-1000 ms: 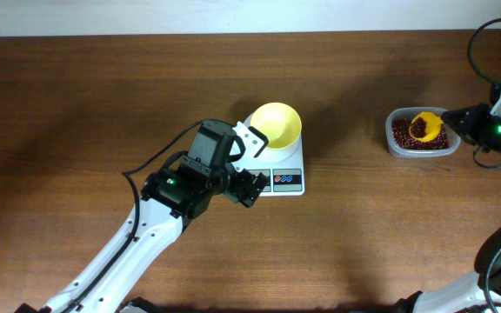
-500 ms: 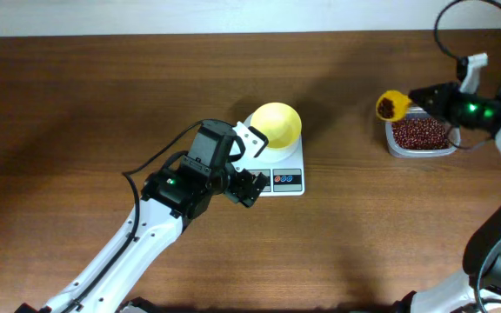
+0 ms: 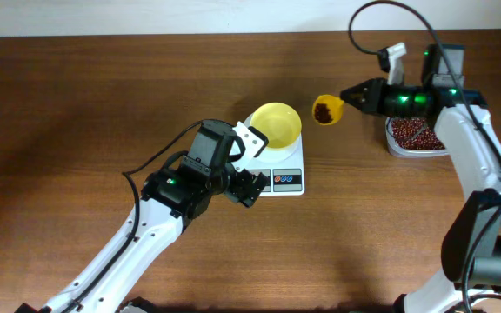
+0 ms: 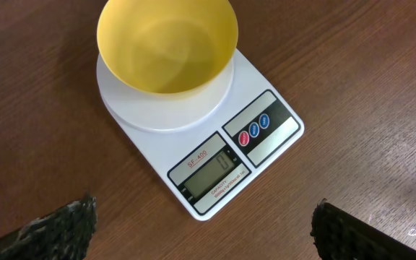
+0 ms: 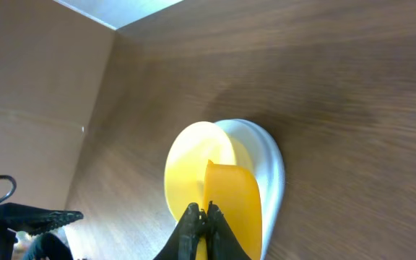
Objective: Scoop item into bowl and weigh 50g on scale
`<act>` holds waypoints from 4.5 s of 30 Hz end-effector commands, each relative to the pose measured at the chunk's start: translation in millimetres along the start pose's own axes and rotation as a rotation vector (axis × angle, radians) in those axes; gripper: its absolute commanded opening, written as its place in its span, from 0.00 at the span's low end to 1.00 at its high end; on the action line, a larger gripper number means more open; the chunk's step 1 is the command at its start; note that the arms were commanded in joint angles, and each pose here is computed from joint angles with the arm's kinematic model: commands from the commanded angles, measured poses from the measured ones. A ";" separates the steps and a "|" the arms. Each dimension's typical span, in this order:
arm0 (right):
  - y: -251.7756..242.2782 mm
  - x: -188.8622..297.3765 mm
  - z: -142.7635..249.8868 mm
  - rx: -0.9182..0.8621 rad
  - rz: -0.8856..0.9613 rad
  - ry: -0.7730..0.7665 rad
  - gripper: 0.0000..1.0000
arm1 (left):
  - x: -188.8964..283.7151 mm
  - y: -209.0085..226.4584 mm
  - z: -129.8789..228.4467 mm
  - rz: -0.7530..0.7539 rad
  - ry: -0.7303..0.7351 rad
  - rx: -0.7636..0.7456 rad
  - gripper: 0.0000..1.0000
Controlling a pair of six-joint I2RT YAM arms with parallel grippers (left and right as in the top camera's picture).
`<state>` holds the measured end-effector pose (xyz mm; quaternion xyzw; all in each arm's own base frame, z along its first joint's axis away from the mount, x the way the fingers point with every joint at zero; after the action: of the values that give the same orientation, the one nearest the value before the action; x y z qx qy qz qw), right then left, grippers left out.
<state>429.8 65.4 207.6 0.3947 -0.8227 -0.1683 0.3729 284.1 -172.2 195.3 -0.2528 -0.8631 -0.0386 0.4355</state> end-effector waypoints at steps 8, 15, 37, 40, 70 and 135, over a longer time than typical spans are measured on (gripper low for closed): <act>21.4 -23.2 -7.8 0.152 -0.018 0.011 0.04 | 6.3 -1.2 -3.3 0.011 -0.022 0.012 0.99; 33.5 -43.2 -12.4 0.278 0.023 0.013 0.04 | 6.3 -1.2 -3.3 0.011 -0.022 0.012 0.99; 66.5 -83.9 2.0 0.754 0.049 0.109 0.04 | 6.3 -1.2 -3.3 0.011 -0.022 0.012 0.99; 69.5 -86.7 3.2 0.843 0.043 0.116 0.04 | 6.3 -1.2 -3.3 0.011 -0.022 0.012 0.99; 70.9 -86.3 -32.8 0.845 0.122 -0.045 0.04 | 6.3 -1.2 -3.3 0.011 -0.022 0.012 0.99; -136.3 110.5 69.4 -0.267 1.047 0.276 0.04 | 6.3 -1.2 -3.3 0.011 -0.022 0.012 0.99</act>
<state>406.4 -114.3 152.0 -0.1233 -0.8332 -0.0010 0.5391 284.1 -172.2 195.3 -0.2528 -0.8631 -0.0386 0.4355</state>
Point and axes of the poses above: each gripper's point midway between its finger pads, its own x axis back along the fingers, its own y axis along the line the jaws close on, z = x × y, the point moved 5 cm from there along x, back along the fingers, and after that the axes turned 15 degrees about x, right-handed, at the moved point
